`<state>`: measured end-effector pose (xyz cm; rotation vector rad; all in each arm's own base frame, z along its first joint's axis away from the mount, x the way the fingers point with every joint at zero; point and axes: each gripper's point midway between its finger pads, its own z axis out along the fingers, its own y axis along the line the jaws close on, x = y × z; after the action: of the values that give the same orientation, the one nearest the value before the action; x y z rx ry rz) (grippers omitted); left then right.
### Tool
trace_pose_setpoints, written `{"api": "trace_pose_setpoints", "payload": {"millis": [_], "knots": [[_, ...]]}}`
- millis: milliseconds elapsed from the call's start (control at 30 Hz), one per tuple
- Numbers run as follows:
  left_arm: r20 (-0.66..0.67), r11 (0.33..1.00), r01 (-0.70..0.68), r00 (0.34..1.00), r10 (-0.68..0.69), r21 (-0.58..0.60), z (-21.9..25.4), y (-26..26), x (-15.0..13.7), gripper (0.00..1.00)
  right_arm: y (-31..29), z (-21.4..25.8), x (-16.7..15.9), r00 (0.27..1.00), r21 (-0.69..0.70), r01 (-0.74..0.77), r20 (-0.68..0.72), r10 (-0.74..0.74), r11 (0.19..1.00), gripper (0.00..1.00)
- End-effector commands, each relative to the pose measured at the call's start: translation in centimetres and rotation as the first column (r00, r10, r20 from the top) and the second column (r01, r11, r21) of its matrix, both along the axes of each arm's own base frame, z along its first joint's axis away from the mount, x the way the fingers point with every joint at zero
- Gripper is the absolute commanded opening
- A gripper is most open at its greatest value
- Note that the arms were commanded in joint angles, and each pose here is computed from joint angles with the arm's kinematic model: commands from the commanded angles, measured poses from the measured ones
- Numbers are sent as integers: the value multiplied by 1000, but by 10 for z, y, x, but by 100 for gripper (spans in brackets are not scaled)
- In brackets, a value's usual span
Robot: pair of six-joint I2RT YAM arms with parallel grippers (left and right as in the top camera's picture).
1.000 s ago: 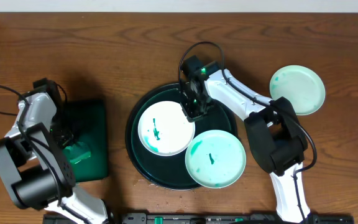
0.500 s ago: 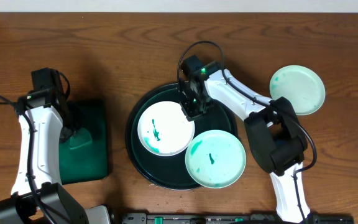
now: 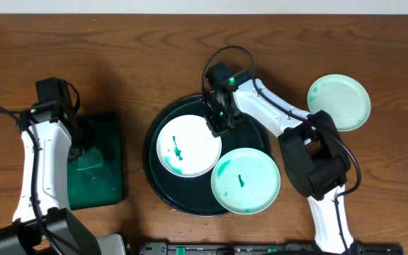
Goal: Clean dirty plates on tray and stack at the side
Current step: 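Lift the sponge from the dish and bring it to the held plate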
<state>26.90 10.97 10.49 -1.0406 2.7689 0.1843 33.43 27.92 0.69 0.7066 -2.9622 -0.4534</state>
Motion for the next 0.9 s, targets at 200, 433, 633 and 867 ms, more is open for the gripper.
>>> {"api": "trace_pose_setpoints", "payload": {"millis": [200, 433, 633, 867], "knots": [[9, 993, 101, 995, -101, -54, 0, -12, 3, 7, 5, 4, 3, 999, 14, -27, 29, 26, 1000, 1], [8, 992, 110, 994, -110, -53, 0, -12, 3, 7, 4, 4, 3, 999, 14, -27, 29, 26, 1000, 1], [83, 969, 166, 985, -153, -185, 1, -42, 15, 7, 5, 4, 3, 999, 14, -27, 29, 27, 1000, 1], [106, 915, 334, 942, -317, -227, 2, -99, 24, 6, 4, 4, 3, 999, 14, -26, 28, 26, 1000, 1]]}}
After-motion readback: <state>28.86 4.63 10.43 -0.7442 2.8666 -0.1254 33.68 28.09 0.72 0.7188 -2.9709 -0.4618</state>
